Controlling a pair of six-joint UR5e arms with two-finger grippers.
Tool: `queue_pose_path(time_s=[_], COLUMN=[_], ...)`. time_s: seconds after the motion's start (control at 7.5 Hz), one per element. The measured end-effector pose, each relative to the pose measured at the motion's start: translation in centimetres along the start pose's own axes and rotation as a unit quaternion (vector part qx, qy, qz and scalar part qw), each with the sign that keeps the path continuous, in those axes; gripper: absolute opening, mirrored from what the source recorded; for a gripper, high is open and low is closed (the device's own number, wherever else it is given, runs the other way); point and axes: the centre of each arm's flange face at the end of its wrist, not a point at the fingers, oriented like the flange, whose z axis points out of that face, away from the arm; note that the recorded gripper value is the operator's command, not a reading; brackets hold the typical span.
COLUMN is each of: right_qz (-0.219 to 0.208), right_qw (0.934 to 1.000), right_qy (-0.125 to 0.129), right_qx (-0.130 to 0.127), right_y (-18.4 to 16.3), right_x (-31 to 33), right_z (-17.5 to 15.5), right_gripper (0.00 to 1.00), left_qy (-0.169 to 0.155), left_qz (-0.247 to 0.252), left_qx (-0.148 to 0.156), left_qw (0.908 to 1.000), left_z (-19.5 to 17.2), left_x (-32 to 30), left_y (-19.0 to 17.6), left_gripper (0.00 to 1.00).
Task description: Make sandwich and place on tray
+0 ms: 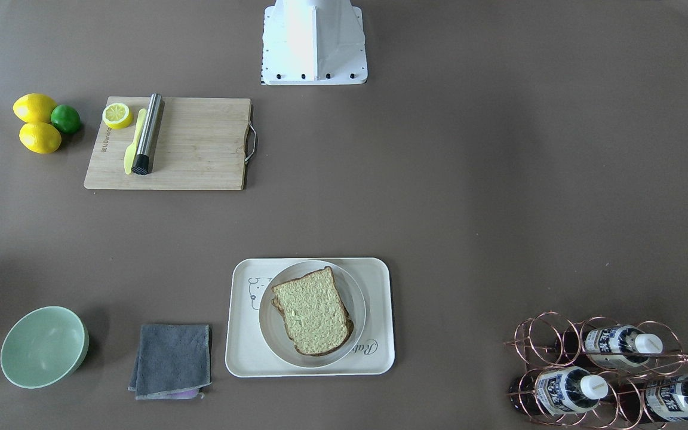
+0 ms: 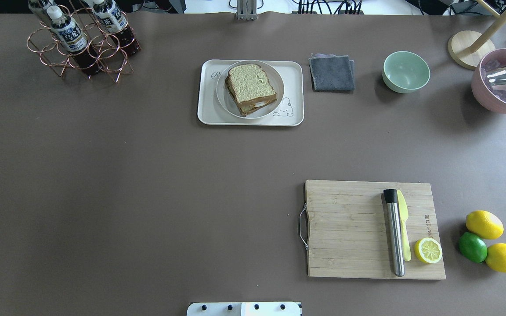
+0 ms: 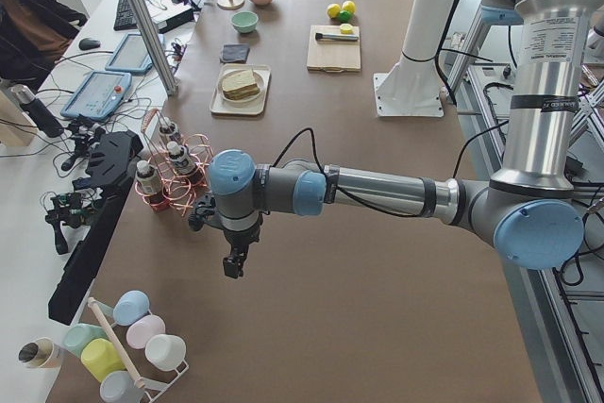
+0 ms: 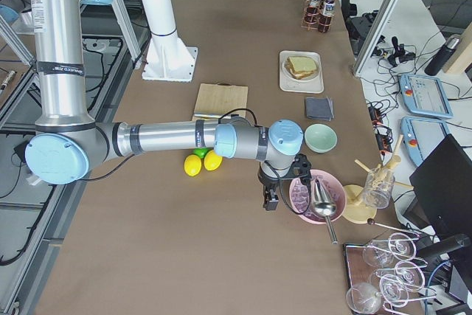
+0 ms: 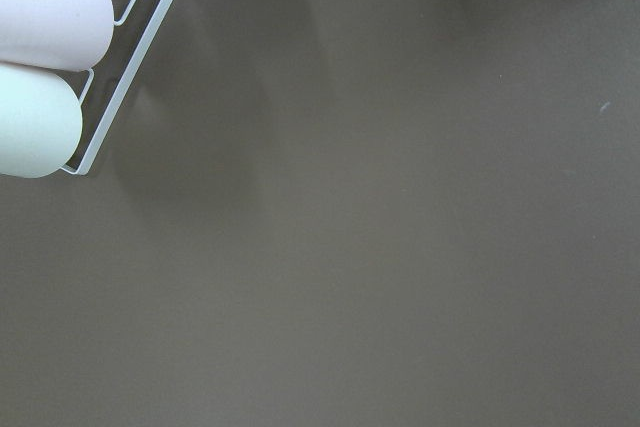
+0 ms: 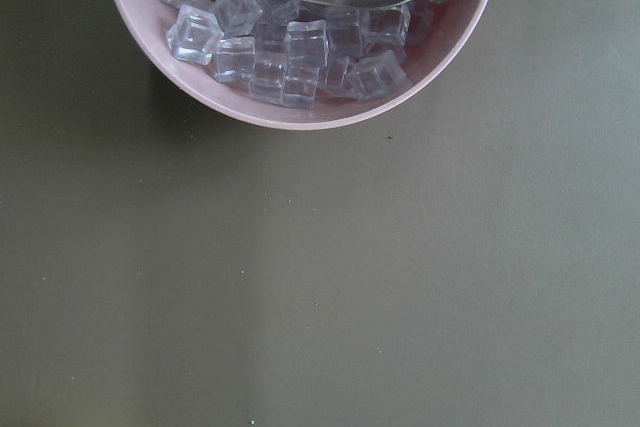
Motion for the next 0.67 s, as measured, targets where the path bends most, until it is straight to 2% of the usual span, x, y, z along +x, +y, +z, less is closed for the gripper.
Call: queue_pose_path(time_s=[0.67], right_qz=[0.002], right_qw=[1.0], right_qy=[0.0], right_qx=[0.002], right_y=[0.01], right_x=[0.1], right_z=[-0.2], right_gripper=[1.0], left_qy=[0.0], left_qz=[0.002], left_qx=[-0.001], left_qw=[1.0], left_z=[0.14], left_x=[0.1], left_y=[-0.02], left_gripper=[0.98])
